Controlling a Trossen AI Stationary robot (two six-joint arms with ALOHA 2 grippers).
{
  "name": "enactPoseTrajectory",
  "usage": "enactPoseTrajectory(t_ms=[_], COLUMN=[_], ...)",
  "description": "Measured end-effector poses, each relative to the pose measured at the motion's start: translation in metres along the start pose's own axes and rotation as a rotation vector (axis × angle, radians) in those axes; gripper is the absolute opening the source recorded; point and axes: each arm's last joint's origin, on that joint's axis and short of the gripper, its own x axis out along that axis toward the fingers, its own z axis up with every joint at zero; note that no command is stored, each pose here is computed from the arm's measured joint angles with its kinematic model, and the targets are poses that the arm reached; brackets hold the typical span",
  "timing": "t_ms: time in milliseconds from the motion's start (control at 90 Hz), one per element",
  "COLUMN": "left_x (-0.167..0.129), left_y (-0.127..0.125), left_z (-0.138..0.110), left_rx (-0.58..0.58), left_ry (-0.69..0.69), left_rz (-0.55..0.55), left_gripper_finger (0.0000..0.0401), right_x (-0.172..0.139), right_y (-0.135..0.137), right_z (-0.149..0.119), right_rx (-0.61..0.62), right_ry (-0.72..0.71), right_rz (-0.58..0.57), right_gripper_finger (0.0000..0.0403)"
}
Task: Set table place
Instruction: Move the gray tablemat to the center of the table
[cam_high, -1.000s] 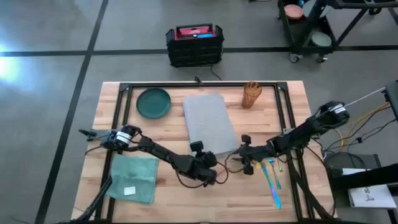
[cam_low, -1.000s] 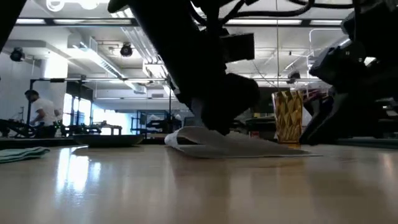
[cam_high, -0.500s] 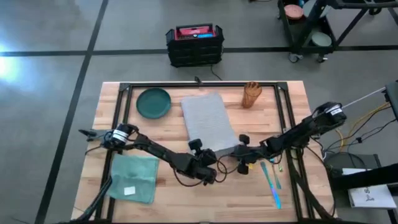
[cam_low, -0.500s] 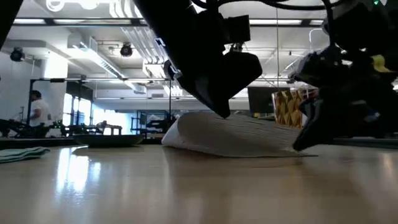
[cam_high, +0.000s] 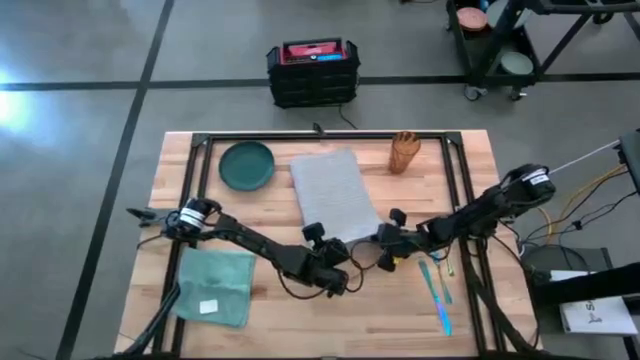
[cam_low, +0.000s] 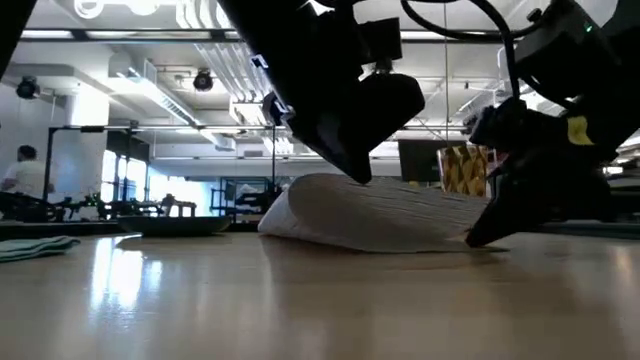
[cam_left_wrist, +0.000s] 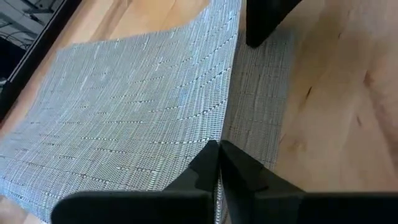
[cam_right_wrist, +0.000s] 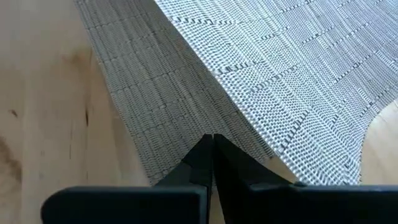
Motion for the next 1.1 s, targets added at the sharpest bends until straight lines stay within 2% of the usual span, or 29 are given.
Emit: enactPoseTrajectory(t_ms=[311,689,978,1100], left_x=[-0.038,-0.057,-0.059,-0.061], left_y=[0.008,-0.009,-0.017,-0.018], left_z=[-0.006,-0.036,-0.086,-0.109], left_rx=[-0.139,-0.327,-0.557,-0.708], left_ry=[0.021,0.054,0.047,0.021], left_rz=[0.045,0.059,0.099,0.116], left_gripper_finger=[0.0,0.0,0.0,0.0], right_x=[-0.008,-0.012,-0.014,-0.014], right_y=[0.002,0.007,0.007,0.007], right_z=[-0.008,-0.011,-0.011,-0.011], right_rx=[0.012,0.041,0.056,0.068], right_ry=[0.064,0.065,0.07,0.07], right_rz=[-0.017,0.0,0.018,0.017], right_gripper_finger=[0.0,0.0,0.0,0.0])
